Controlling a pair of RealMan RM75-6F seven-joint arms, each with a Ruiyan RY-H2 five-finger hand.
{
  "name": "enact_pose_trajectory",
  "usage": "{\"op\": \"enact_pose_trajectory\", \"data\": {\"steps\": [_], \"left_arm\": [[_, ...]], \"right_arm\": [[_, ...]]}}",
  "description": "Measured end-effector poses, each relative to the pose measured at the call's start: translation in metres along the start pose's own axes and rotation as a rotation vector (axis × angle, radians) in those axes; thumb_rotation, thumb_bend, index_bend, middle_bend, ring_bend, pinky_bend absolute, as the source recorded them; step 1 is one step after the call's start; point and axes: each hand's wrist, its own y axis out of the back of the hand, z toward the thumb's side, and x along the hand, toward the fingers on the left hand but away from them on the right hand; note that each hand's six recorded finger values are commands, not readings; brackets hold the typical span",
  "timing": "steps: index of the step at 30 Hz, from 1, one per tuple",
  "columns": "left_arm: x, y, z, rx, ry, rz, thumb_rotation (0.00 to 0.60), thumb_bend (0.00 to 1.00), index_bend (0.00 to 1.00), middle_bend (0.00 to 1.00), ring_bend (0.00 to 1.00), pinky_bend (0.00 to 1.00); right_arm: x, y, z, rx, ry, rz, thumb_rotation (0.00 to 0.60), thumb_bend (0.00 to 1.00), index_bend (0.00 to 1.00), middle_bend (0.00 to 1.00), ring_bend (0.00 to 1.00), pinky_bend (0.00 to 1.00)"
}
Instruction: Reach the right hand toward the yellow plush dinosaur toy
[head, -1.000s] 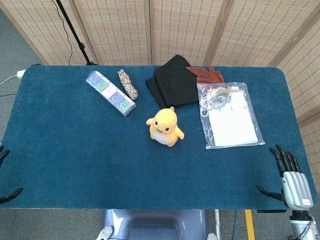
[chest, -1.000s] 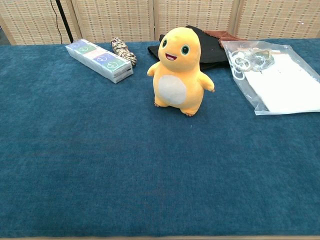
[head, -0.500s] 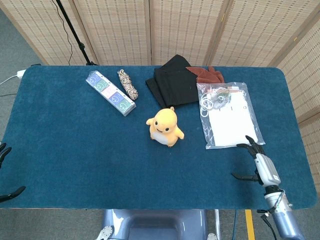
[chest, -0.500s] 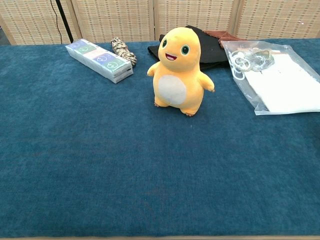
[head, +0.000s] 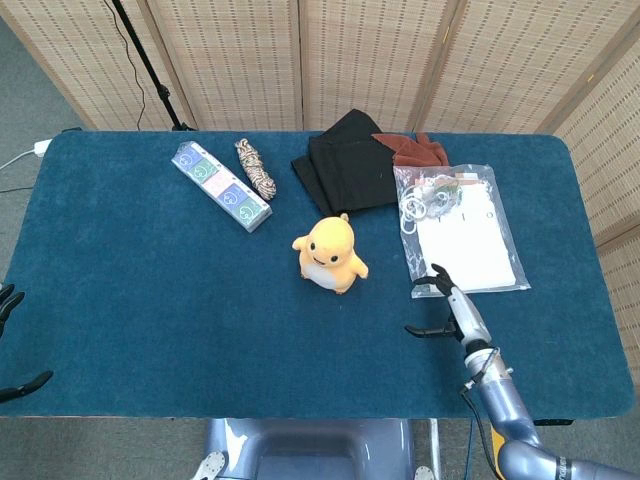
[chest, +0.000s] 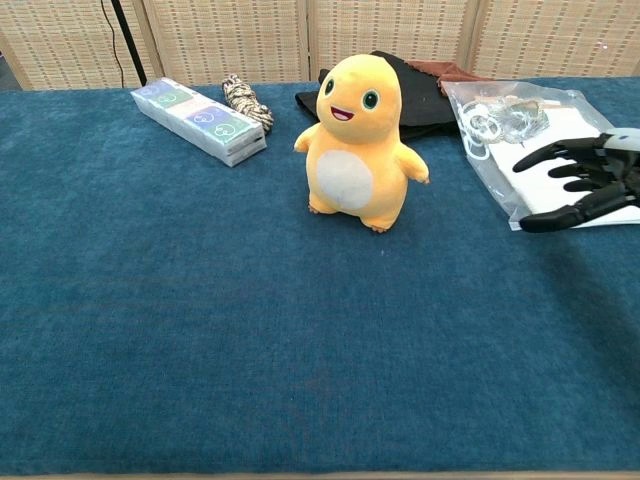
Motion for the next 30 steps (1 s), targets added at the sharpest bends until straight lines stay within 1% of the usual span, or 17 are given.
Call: {"op": "enact_pose_trajectory", "data": {"steps": [4,9,14,18,25,30], "left_arm": [[0.000,0.002,-0.002,-0.005,0.003,0.004,0.600,0.00,0.00,0.00,0.00,0.00],[-0.001,0.005,-0.005,-0.013,0.007,0.013,0.600,0.00,0.00,0.00,0.00,0.00],[0.000,0.008,-0.007,-0.021,0.013,0.019,0.600,0.00,0.00,0.00,0.00,0.00],[0.000,0.010,-0.009,-0.029,0.017,0.021,0.600,0.00,0.00,0.00,0.00,0.00],[0.000,0.010,-0.010,-0.034,0.017,0.018,0.600,0.00,0.00,0.00,0.00,0.00],[0.000,0.012,-0.012,-0.040,0.022,0.019,0.600,0.00,0.00,0.00,0.00,0.00]], "right_arm": [[-0.017,-0.021,0.017,-0.009,-0.012,0.002,0.600,0.00,0.29,0.00,0.00,0.00],[-0.029,-0.035,0.033,0.009,-0.010,0.001,0.600,0.00,0.29,0.00,0.00,0.00],[-0.035,-0.040,0.039,0.029,-0.013,-0.017,0.600,0.00,0.30,0.00,0.00,0.00],[-0.043,-0.044,0.039,0.041,-0.033,-0.030,0.600,0.00,0.30,0.00,0.00,0.00],[-0.057,-0.052,0.037,0.024,-0.093,-0.042,0.600,0.00,0.30,0.00,0.00,0.00],[-0.065,-0.054,0.041,0.003,-0.117,-0.048,0.600,0.00,0.30,0.00,0.00,0.00]]}}
